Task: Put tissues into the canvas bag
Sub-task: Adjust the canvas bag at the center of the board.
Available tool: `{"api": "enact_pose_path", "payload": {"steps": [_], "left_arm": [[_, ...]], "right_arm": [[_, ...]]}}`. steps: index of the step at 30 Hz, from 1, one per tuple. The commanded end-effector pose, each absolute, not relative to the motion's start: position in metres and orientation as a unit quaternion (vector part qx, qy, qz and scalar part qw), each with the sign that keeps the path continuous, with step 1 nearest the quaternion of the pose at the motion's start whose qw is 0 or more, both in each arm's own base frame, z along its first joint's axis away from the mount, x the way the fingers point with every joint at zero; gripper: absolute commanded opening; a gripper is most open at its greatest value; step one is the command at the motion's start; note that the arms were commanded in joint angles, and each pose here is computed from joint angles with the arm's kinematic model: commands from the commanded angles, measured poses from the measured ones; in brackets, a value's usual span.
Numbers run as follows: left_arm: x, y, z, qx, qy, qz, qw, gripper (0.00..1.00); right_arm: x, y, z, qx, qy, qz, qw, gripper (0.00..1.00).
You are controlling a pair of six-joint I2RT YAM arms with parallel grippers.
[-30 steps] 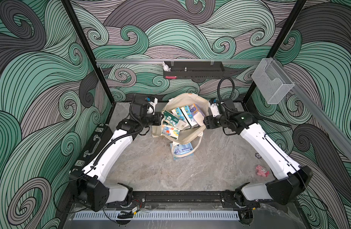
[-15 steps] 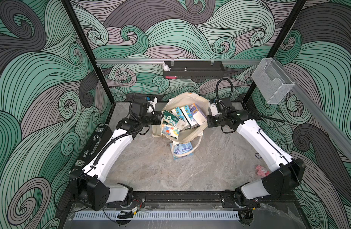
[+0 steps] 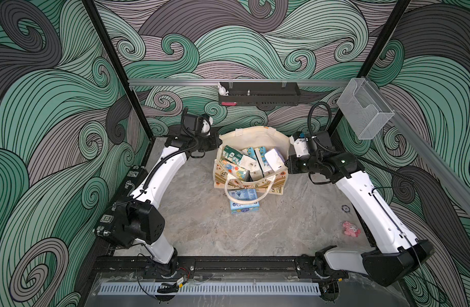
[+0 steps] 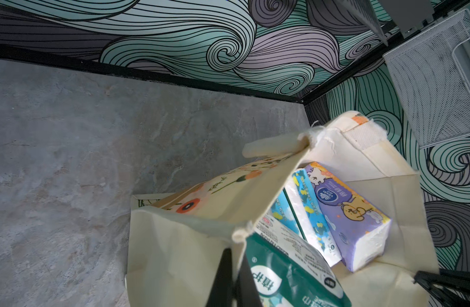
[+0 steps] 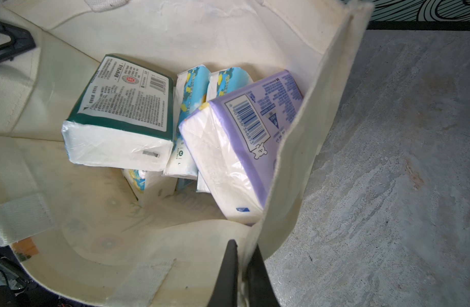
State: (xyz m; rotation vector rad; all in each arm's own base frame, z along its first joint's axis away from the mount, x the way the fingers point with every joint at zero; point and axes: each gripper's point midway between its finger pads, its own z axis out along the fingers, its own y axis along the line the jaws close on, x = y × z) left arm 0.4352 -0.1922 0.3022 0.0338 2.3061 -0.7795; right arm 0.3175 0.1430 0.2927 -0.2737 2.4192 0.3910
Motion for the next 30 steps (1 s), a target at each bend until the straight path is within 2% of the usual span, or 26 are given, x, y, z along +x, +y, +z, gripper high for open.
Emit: {"api": "enact_pose_path", "payload": {"steps": [1,2,3,4,5,7,8,12,19,25,30], "left_arm": [[0.446,-0.188,0.326,0.006,0.877,-0.323,0.356,0.02],[0.447,-0.19,0.327,0.008,0.878,-0.329,0.348,0.08],[0.449,-0.192,0.329,0.012,0.875,-0.341,0.343,0.21],[0.449,-0.192,0.331,0.008,0.875,-0.348,0.335,0.39],[0.449,-0.191,0.333,0.005,0.875,-0.351,0.334,0.51],[0.444,-0.187,0.342,0.004,0.872,-0.348,0.345,0.65],[0.441,-0.184,0.346,0.002,0.87,-0.344,0.352,0.68],[0.427,-0.168,0.362,-0.014,0.866,-0.338,0.368,0.69],[0.369,-0.152,0.377,-0.032,0.842,-0.359,0.4,0.64],[0.31,-0.149,0.339,-0.046,0.842,-0.392,0.369,0.61],[0.264,-0.148,0.293,-0.073,0.841,-0.418,0.336,0.61]], "right_arm": [[0.323,0.15,0.309,-0.112,0.909,0.179,0.359,0.16],[0.324,0.149,0.31,-0.111,0.909,0.179,0.361,0.22],[0.324,0.148,0.313,-0.112,0.907,0.179,0.364,0.28],[0.323,0.148,0.316,-0.113,0.905,0.181,0.368,0.34],[0.323,0.146,0.318,-0.112,0.904,0.18,0.371,0.39],[0.32,0.142,0.324,-0.112,0.901,0.177,0.381,0.49],[0.317,0.14,0.326,-0.112,0.899,0.176,0.385,0.52],[0.303,0.132,0.337,-0.112,0.894,0.172,0.399,0.63],[0.262,0.125,0.357,-0.123,0.879,0.194,0.418,0.63],[0.216,0.136,0.34,-0.128,0.874,0.266,0.386,0.61],[0.188,0.153,0.298,-0.113,0.877,0.331,0.33,0.61]]}}
